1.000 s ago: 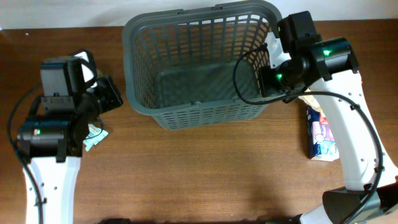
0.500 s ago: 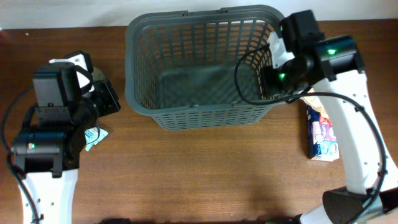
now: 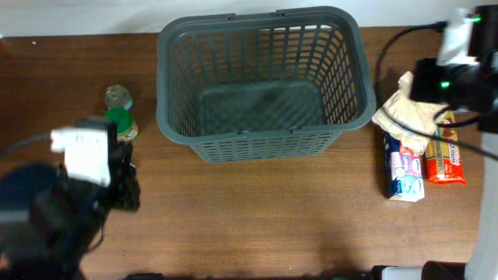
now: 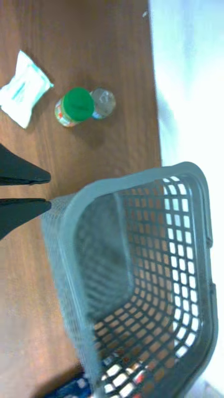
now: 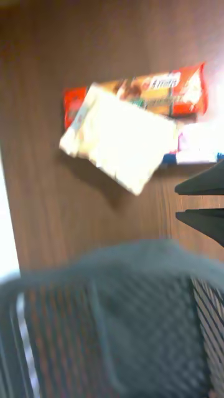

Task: Pack container

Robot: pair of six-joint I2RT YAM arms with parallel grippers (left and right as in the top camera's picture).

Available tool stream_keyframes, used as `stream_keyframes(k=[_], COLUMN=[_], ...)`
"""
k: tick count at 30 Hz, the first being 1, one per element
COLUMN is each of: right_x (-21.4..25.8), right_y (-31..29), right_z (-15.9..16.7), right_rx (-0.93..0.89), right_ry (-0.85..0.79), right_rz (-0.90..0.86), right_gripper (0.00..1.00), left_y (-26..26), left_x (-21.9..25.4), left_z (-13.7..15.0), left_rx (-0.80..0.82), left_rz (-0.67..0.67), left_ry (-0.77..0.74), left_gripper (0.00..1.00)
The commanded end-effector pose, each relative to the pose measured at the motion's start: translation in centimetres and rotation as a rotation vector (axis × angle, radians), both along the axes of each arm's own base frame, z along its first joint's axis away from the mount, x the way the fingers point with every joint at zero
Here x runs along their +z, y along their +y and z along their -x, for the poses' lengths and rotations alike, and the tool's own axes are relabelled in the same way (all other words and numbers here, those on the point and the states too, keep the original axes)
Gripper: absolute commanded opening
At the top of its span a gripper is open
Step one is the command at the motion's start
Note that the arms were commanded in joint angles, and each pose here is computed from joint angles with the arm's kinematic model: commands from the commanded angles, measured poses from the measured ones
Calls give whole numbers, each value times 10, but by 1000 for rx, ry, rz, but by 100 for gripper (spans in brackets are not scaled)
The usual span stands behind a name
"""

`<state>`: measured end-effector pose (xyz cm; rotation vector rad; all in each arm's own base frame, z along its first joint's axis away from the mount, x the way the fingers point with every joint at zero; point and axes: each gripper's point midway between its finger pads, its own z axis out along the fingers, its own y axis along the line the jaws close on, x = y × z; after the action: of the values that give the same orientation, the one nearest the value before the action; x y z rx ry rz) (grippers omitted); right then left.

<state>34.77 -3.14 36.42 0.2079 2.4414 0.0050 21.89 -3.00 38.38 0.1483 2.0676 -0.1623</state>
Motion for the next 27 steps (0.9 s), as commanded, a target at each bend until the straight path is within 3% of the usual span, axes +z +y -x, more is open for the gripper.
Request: stream_keyframes(k=[1, 7, 10, 15, 16, 17, 18, 27], right_x=[2, -1, -3, -5, -6, -9, -11, -41], right_y=[-35, -57, -60, -60, -60, -60, -61, -65], right_z=[4, 11, 13, 15, 14, 13, 13, 10], right_rx=[-104, -163, -175, -176, -176, -176, -179, -188], right_ry=[-9, 2, 13, 26, 29, 38, 48, 167], right_rz=[-5, -33, -35, -37, -38, -39, -39, -60], right_gripper=[4, 4, 4, 4, 4, 4, 4, 4], left_y=[-4, -8, -8, -7, -7, -7, -7, -7], left_x=[0, -6, -8, -15, -17, -19, -20, -39], left_z=[24, 32, 34, 38, 39, 40, 41, 55], left_rx=[-71, -106, -105, -103, -104, -102, -101, -105], left_rz=[-84, -93, -93, -91, -91, -86, -84, -78], left_ry=[-26, -6, 6, 40, 46, 57, 63, 162], left_gripper=[2, 2, 11, 9, 14, 70, 99, 99])
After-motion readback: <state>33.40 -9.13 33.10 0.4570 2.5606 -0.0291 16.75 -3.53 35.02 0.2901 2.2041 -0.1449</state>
